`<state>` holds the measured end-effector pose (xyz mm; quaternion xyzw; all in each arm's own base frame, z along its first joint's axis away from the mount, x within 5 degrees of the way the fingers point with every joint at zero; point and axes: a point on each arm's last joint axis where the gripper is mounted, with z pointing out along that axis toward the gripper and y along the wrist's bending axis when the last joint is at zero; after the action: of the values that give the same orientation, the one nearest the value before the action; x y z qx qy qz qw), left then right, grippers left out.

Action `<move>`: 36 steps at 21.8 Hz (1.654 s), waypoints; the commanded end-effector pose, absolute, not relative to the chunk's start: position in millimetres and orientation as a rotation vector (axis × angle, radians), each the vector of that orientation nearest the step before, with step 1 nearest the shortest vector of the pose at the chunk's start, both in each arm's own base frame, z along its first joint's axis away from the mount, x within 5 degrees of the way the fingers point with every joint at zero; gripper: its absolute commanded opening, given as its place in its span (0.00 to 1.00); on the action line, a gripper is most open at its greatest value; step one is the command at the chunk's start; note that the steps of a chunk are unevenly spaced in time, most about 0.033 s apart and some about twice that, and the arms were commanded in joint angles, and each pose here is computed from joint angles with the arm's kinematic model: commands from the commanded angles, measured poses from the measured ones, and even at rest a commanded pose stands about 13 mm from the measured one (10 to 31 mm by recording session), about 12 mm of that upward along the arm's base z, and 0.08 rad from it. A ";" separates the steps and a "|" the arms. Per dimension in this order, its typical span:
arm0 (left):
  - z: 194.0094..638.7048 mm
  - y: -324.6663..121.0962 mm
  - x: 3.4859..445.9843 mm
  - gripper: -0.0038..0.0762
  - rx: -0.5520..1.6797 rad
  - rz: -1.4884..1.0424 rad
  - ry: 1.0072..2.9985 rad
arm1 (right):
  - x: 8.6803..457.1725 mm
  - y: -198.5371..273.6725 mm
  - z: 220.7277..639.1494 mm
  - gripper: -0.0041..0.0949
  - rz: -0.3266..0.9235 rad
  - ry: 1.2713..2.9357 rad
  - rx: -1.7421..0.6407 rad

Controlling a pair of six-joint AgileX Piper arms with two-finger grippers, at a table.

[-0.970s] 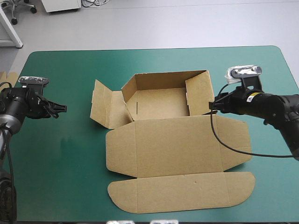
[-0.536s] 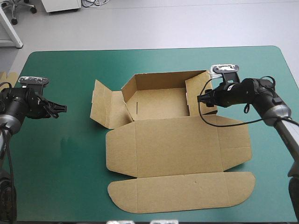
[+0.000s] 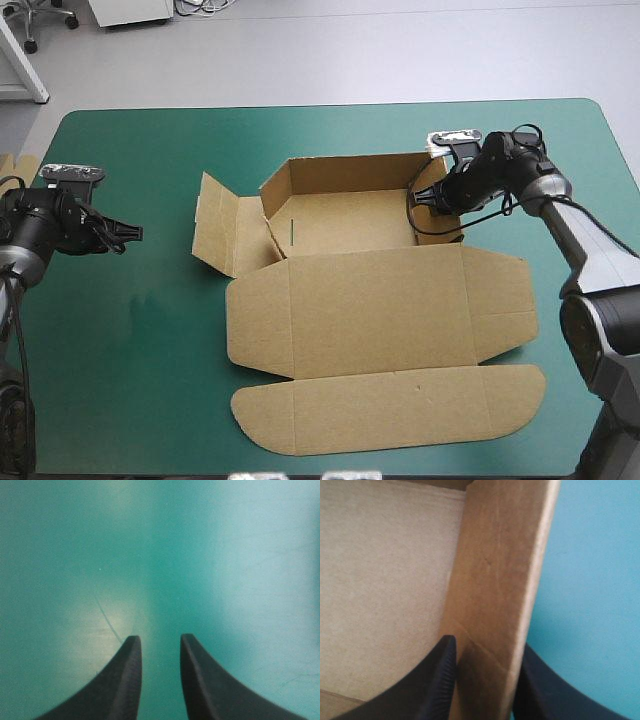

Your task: Fold the box

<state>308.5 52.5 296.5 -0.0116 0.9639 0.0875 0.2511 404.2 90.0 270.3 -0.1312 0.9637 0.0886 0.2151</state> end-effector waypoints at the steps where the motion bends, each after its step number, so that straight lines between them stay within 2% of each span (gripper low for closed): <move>1: 316.7 52.4 306.9 0.29 -0.031 0.243 2.532 | 404.1 91.5 284.9 0.26 0.253 2.669 -0.386; 3: 316.7 52.4 306.9 0.29 -0.030 0.243 2.532 | 406.7 90.1 280.1 0.14 0.222 2.682 -0.395; 4: 316.7 52.4 306.9 0.29 -0.030 0.243 2.532 | 407.8 89.2 280.4 0.03 0.205 2.670 -0.398; 8: 316.5 52.4 306.6 0.29 -0.023 0.245 2.536 | 412.9 89.5 294.1 0.03 0.208 2.625 -0.338; 16: 316.2 52.5 306.1 0.29 -0.020 0.249 2.543 | 413.2 74.4 360.3 0.03 0.221 2.463 -0.277; 22: 316.8 52.7 306.9 0.29 -0.015 0.252 2.532 | 398.5 48.7 395.2 0.03 0.259 2.384 -0.211; 26: 317.9 52.0 308.6 0.29 -0.019 0.240 2.510 | 373.3 29.1 430.1 0.03 0.286 2.298 -0.181; 30: 320.5 47.2 313.2 0.29 -0.052 0.153 2.454 | 340.0 14.9 464.8 0.03 0.344 2.213 -0.170; 36: 329.0 17.3 326.5 0.29 -0.033 -0.307 2.285 | 309.5 21.3 485.8 0.03 0.412 2.189 -0.212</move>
<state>322.8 27.2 304.3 -0.0117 0.9398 -0.0603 0.3362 328.5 17.0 454.7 -0.0850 0.9102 0.1384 0.3809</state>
